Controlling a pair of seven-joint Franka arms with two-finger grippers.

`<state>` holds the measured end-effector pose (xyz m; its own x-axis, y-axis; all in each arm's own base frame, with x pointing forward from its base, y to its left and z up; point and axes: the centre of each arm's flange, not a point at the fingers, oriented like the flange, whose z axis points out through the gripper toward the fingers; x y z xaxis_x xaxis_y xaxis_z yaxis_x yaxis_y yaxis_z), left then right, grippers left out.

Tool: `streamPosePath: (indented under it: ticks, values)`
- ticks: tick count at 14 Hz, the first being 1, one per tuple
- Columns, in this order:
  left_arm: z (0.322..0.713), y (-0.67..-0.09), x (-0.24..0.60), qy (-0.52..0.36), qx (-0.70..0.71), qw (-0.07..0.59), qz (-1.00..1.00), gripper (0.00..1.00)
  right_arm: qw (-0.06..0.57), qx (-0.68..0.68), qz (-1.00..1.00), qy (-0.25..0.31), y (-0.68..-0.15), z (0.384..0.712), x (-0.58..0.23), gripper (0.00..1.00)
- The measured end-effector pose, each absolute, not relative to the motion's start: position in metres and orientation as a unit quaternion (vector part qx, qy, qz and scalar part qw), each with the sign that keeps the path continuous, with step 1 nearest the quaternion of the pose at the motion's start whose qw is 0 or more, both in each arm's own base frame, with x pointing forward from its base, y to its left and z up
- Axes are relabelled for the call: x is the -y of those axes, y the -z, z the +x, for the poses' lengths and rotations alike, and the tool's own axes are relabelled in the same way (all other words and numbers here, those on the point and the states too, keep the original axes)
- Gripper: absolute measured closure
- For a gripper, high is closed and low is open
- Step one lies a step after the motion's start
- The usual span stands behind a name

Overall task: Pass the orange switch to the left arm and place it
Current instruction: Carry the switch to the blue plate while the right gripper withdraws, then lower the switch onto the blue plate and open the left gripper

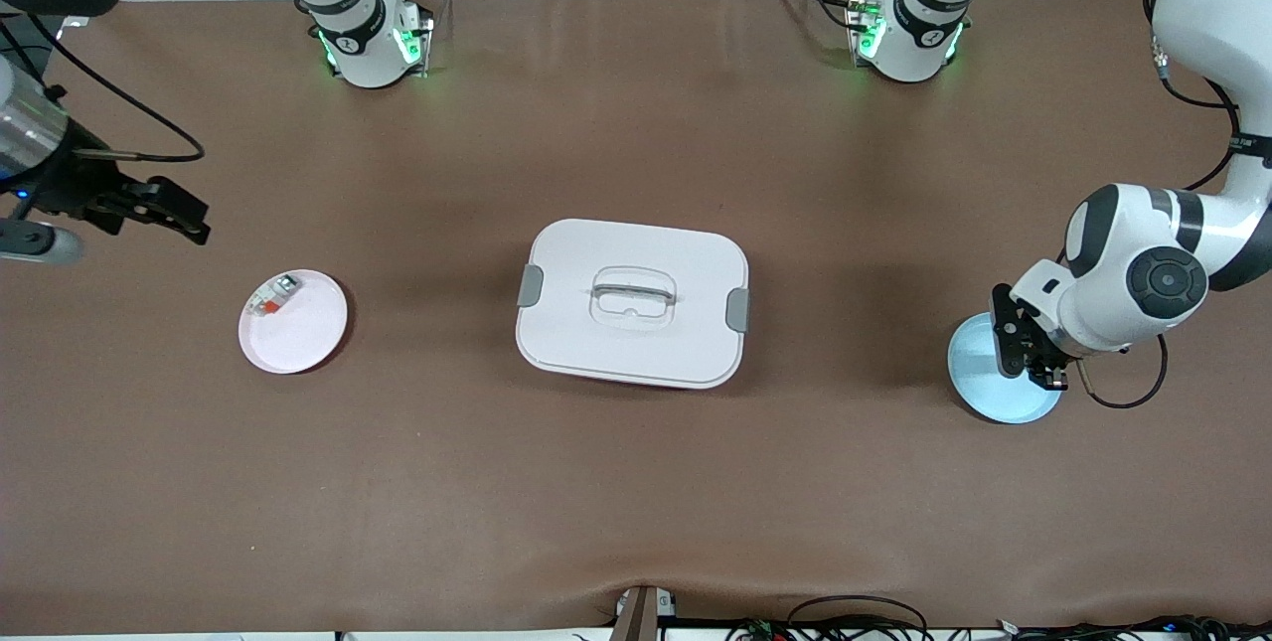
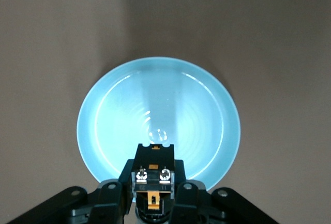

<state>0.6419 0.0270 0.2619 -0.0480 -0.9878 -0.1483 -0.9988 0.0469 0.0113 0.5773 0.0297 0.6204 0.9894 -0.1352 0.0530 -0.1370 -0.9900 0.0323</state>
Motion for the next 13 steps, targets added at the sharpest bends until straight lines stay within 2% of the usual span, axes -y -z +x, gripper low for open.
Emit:
streamPosePath:
  ticks: [7,13]
  values:
    - [0.643,-0.227,-0.03,-0.048,-0.687,0.056,-0.723,0.67,0.013,0.064,0.997,-0.031,-0.628,0.579,-0.035,0.0]
    - [0.641,-0.201,-0.028,-0.048,-0.685,0.066,-0.724,0.67,0.019,0.069,0.997,0.012,-0.62,0.571,-0.03,0.0]
